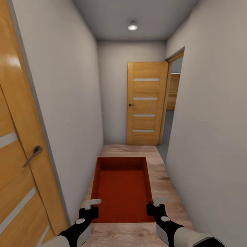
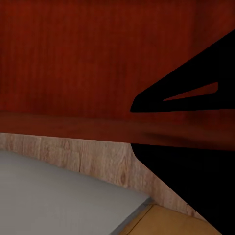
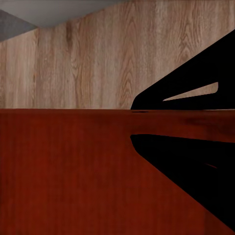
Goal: Move the two storage containers from the living room to the garage. In the garage, place one container on the floor and stack the other container on top of it (either order is fine).
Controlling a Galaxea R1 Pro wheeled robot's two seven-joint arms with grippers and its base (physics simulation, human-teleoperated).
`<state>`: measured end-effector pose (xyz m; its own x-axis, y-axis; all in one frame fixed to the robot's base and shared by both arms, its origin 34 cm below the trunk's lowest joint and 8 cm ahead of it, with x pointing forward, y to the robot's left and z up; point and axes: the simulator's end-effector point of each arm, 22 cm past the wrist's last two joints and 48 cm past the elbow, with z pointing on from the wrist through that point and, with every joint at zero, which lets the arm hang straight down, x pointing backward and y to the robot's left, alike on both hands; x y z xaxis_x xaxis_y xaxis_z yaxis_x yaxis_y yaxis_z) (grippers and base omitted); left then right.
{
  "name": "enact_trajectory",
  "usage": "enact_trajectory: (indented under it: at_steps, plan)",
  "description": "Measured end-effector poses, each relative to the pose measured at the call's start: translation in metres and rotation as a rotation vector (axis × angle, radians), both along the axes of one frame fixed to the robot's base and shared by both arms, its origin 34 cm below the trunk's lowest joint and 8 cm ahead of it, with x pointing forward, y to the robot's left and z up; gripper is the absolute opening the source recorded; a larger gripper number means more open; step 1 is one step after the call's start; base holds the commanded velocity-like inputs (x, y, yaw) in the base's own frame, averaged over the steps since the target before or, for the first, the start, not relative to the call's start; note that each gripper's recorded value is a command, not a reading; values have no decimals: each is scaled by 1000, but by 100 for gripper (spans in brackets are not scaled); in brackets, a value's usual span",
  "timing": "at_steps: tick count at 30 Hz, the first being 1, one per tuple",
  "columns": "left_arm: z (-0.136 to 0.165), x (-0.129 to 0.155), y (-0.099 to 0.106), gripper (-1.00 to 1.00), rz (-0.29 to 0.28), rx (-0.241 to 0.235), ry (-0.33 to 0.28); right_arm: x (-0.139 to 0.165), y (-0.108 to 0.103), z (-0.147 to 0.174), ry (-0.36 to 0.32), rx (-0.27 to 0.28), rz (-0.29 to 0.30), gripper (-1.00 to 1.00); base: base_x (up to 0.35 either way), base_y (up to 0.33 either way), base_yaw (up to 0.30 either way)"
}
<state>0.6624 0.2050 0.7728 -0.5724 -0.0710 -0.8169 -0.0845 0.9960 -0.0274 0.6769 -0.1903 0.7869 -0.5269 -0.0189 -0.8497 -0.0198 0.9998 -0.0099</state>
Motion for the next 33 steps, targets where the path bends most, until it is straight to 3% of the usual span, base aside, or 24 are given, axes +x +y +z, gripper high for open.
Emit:
enact_trajectory:
  at_steps: [33]
  plan:
    - [0,0,0,-100,0,0,0,0,0,0,0,0,0,-100,322,0,0]
